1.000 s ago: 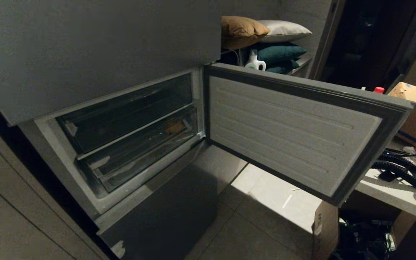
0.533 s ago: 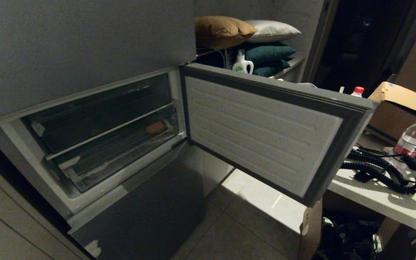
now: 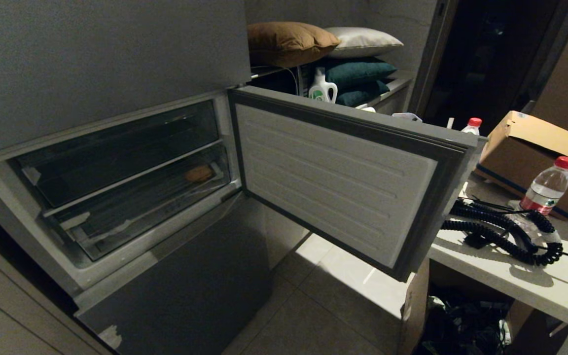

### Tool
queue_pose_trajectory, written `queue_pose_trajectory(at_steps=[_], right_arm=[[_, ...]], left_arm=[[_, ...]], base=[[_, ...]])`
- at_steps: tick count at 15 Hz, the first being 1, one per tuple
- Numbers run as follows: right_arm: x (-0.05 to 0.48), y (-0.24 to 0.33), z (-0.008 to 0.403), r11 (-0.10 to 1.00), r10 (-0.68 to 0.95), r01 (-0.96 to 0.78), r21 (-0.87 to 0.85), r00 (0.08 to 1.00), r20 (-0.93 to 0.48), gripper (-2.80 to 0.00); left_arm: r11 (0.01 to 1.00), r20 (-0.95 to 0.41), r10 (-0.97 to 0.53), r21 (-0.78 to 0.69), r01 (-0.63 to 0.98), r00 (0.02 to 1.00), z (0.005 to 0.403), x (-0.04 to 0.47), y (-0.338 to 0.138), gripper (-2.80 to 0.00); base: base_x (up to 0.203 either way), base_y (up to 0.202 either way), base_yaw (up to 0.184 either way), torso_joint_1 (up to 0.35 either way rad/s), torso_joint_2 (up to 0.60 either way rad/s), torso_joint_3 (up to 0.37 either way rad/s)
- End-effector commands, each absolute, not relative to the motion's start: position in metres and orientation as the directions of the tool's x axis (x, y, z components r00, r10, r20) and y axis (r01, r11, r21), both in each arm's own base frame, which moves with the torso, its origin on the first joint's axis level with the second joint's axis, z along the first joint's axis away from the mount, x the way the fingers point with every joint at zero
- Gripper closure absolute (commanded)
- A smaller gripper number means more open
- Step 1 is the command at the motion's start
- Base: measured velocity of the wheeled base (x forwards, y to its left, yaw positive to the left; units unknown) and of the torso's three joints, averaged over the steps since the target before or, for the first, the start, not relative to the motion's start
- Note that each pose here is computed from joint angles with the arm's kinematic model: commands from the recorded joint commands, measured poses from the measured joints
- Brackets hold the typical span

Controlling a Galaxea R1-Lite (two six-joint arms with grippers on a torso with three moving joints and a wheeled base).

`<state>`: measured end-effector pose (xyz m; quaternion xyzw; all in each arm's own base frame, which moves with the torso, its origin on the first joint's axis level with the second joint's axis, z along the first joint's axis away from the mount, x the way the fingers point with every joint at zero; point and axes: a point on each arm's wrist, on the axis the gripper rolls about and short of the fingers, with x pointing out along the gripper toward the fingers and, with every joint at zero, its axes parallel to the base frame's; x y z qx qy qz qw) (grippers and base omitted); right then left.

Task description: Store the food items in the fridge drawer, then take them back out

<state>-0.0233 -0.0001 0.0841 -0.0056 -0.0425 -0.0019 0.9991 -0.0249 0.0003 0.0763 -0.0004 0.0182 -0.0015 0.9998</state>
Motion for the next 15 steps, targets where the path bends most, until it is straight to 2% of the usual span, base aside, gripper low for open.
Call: queue_pose_trajectory(at_steps=[1,4,8,10,13,15], right_arm=[[-0.021,0.0,0.076,1.0,-0.009,0.009,-0.011,0.999,0.053,0.0],[-0.026,-0.002,0.093,0.998,-0.07,0.07,-0.003,0.996,0.055,0.0],[-0.012,-0.003,0.158,0.976,-0.189,0.191,0.108,0.981,-0.03,0.0],[0.018,-0.005,0.183,0.952,-0.236,0.251,0.175,0.966,-0.102,0.0],[0.078,-0.026,0.198,0.914,-0.286,0.329,0.236,0.937,-0.199,0.0],[0.113,-0.049,0.201,0.908,-0.275,0.321,0.268,0.941,-0.198,0.0]], left_arm=[[1.0,-0.038,-0.003,-0.001,0.003,0.999,0.076,-0.025,0.0,0.0],[1.0,-0.038,-0.003,-0.001,0.003,0.999,0.076,-0.025,0.0,0.0],[1.0,-0.038,-0.003,-0.001,0.003,0.999,0.076,-0.025,0.0,0.0],[1.0,-0.038,-0.003,-0.001,0.003,0.999,0.076,-0.025,0.0,0.0],[1.0,-0.038,-0.003,-0.001,0.003,0.999,0.076,-0.025,0.0,0.0],[1.0,-0.038,-0.003,-0.001,0.003,0.999,0.076,-0.025,0.0,0.0]], base=[[0.0,0.0,0.0,0.0,0.0,0.0],[0.0,0.0,0.0,0.0,0.0,0.0],[0.0,0.0,0.0,0.0,0.0,0.0],[0.0,0.0,0.0,0.0,0.0,0.0],[0.0,0.0,0.0,0.0,0.0,0.0],[0.0,0.0,0.0,0.0,0.0,0.0]])
